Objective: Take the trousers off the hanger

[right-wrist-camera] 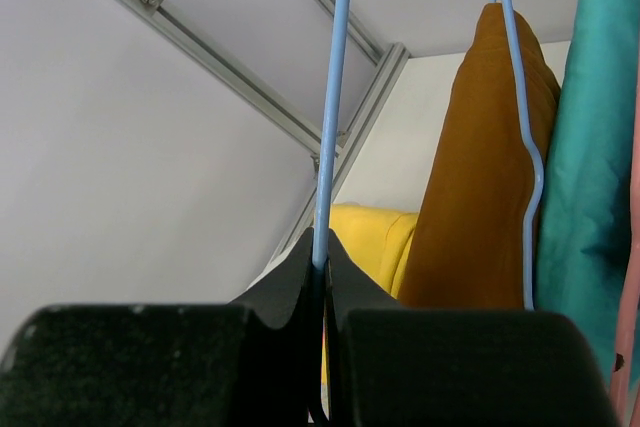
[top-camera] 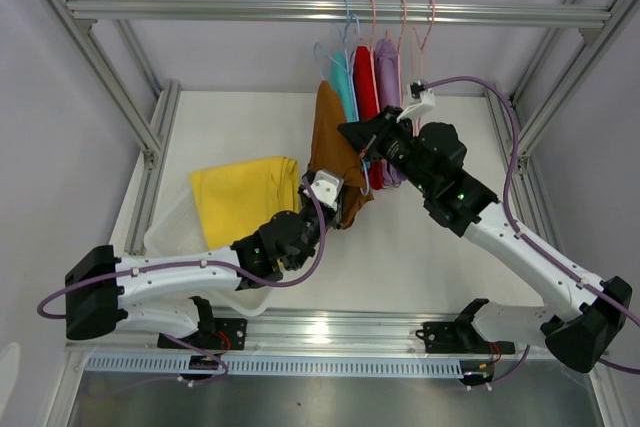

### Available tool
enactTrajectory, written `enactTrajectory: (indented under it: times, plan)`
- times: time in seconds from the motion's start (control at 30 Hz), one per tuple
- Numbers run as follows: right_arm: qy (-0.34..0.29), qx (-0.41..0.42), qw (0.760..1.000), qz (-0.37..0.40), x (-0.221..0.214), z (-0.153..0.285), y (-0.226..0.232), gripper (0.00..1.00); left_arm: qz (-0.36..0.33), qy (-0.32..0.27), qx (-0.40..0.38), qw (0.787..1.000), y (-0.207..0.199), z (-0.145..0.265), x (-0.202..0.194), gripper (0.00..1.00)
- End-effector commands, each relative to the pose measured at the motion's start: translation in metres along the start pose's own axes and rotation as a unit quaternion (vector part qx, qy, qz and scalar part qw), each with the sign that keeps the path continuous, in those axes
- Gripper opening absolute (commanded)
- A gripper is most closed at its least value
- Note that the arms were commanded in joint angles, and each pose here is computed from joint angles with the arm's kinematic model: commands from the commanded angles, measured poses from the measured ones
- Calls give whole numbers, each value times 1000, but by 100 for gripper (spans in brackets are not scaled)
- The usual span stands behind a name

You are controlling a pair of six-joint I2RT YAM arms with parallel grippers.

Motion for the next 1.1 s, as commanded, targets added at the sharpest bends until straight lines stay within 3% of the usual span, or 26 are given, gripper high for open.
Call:
enactTrajectory:
  times: [0.0, 0.17, 0.57, 1.07]
  plan:
    - [-107, 101, 989, -18, 60, 25, 52, 0, 8, -15, 16, 1000, 8, 0, 8, 24]
    - [-104, 101, 989, -23, 58, 24, 51, 0, 16, -19, 18, 1000, 6, -3, 10, 0]
    - [-89, 90, 992, -21, 43, 24, 41, 0, 52, -41, 11, 998, 7, 3, 35, 0]
    - [-40, 40, 998, -6, -7, 13, -1, 0, 68, -125, 25, 989, 40, 36, 148, 1]
Point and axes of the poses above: each gripper's point midway between its finger pads, its own z axis back along the fingers, its own y axis along the line the jaws close on, x = y × z, the point moved 5 cm from there along z, back along the fingers, and after that the axes turned 4 degrees about z, right-handed, at the moved point
